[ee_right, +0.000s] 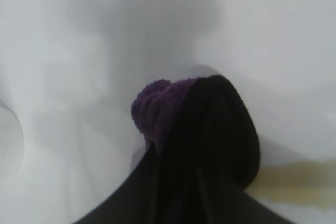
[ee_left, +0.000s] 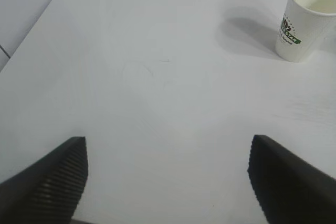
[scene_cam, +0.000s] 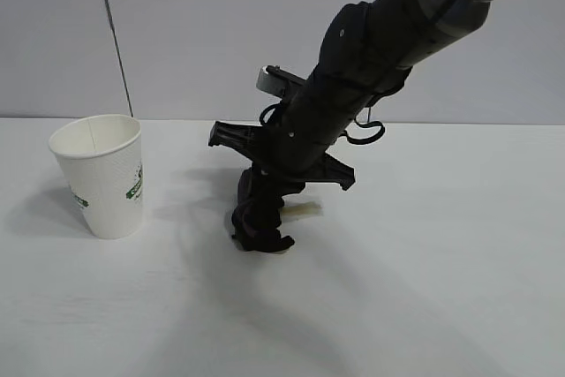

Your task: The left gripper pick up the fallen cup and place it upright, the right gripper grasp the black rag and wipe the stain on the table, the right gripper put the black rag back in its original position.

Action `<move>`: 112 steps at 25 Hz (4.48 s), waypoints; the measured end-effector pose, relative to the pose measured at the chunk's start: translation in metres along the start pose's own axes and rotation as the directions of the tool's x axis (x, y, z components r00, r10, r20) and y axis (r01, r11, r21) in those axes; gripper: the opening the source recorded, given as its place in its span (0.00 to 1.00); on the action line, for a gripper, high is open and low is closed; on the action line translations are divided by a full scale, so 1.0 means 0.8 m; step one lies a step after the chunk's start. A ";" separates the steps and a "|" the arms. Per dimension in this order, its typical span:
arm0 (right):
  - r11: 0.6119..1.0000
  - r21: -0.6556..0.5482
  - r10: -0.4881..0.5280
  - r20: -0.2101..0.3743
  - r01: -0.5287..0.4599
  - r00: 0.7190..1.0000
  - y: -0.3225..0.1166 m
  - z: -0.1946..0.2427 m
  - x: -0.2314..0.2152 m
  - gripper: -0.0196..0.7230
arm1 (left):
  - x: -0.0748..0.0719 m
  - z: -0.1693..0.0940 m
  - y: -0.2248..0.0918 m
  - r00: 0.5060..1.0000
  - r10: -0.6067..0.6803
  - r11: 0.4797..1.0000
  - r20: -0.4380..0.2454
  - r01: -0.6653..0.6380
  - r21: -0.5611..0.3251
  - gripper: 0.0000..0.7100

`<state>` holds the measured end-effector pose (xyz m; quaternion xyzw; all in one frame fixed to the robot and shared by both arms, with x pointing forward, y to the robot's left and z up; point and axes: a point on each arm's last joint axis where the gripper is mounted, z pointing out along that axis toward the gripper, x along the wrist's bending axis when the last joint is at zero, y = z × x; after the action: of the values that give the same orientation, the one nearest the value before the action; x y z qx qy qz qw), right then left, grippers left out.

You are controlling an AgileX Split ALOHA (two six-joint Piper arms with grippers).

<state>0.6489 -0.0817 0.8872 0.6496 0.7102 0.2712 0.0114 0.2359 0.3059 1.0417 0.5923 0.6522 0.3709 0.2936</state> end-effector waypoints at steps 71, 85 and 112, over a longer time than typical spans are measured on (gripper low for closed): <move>0.994 -0.011 -0.109 -0.049 0.109 0.993 0.020 -0.325 0.003 0.86 | 0.000 0.000 0.000 1.000 0.000 1.000 0.000 0.000 0.000 0.84; 0.856 -0.450 -0.281 0.004 0.253 0.960 -0.096 -0.579 0.034 0.86 | 0.000 0.000 0.000 1.000 0.000 1.000 0.000 0.000 0.000 0.84; 0.751 -0.593 -0.104 0.328 0.290 0.939 -0.369 -0.513 -0.083 0.86 | 0.000 0.000 0.000 1.000 0.000 1.000 0.000 0.000 0.000 0.84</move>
<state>0.2374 -0.2975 1.0965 0.5593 0.6336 0.3985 0.3563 0.2359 0.3059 1.0417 0.5923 0.6523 0.3709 0.2937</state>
